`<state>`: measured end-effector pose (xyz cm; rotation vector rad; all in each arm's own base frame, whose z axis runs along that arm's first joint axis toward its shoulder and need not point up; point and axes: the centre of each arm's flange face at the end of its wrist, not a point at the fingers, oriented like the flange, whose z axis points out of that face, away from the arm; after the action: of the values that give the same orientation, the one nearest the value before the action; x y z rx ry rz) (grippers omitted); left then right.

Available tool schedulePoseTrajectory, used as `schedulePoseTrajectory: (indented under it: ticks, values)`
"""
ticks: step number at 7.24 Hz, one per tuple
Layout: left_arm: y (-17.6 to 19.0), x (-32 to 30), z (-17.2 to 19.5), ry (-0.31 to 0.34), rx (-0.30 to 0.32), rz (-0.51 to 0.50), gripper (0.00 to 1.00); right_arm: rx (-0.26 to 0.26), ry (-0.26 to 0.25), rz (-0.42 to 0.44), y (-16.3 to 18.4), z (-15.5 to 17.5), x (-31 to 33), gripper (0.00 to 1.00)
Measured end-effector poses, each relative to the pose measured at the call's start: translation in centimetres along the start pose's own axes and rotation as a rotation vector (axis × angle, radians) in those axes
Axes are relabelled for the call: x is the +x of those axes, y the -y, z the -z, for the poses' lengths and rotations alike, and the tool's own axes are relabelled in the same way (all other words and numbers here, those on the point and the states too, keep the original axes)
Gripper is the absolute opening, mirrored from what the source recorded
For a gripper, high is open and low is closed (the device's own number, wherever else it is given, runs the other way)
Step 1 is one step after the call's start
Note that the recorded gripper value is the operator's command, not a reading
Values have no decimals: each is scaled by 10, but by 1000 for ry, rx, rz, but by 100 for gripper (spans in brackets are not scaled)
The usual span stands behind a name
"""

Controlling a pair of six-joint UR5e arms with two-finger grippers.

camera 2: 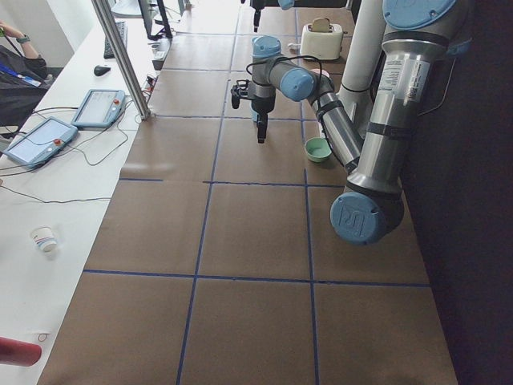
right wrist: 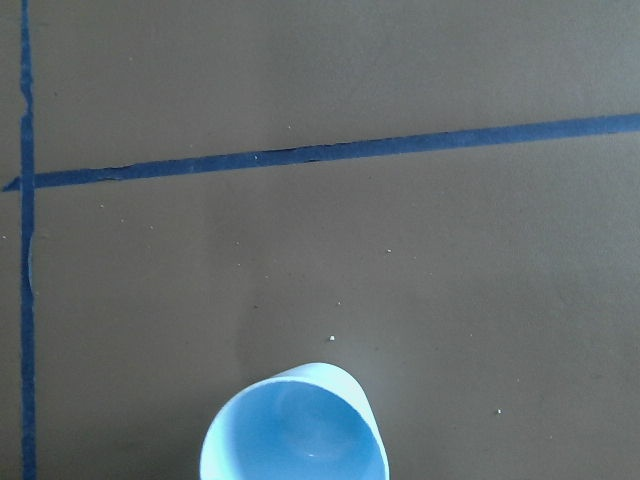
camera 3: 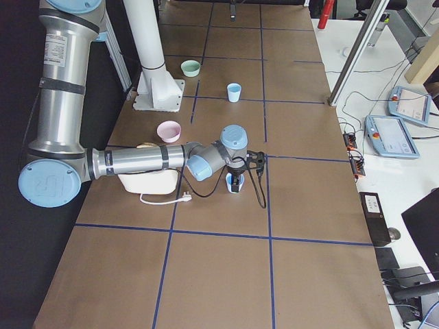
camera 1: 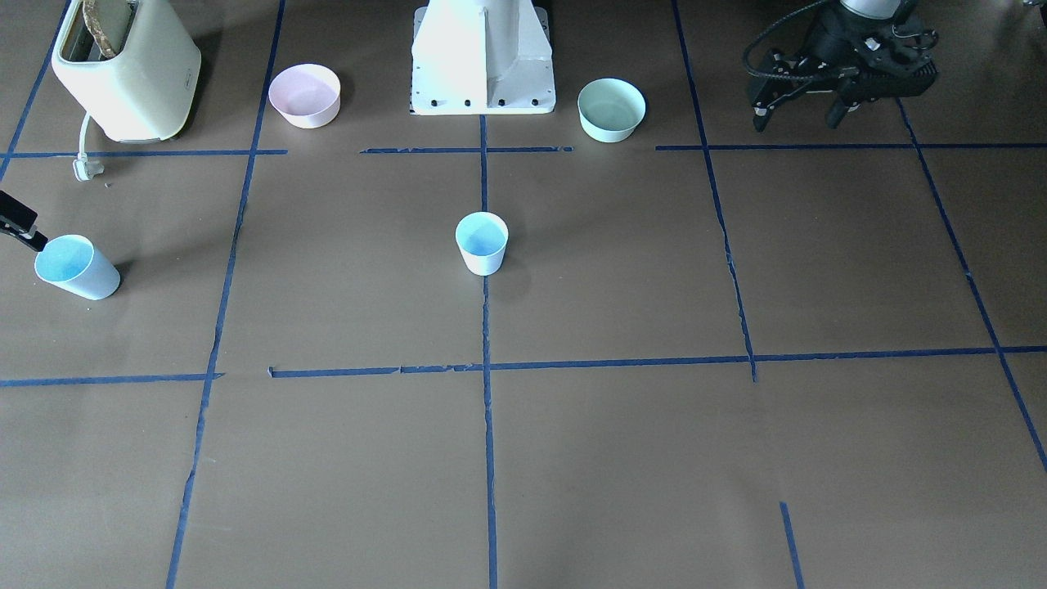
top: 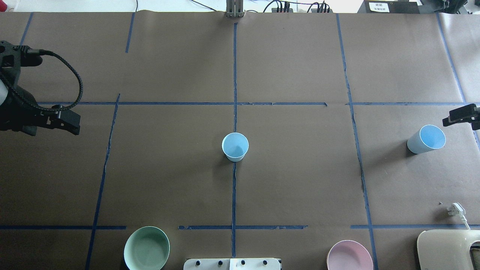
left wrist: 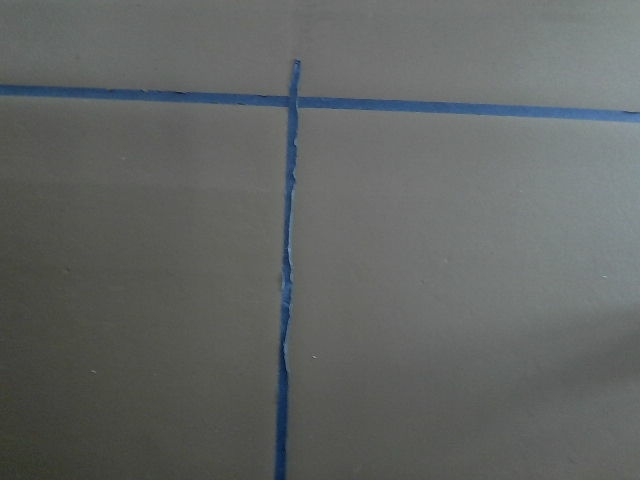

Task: Stack blue cups with both arms
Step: 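Grasp the other light blue cup with the right gripper while the left arm retracts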

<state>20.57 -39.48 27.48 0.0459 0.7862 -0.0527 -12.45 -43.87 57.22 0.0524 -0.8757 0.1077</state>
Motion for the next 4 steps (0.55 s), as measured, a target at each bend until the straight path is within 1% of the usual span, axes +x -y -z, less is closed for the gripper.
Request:
schedulePoseTrajectory:
  ticks: [2, 4]
  values:
    - [2, -5, 2, -2, -2, 0, 100, -30, -34, -4, -5, -24, 6, 100]
    - [2, -6, 2, -2, -2, 1, 100, -59, -55, -10, -8, -41, 13, 100]
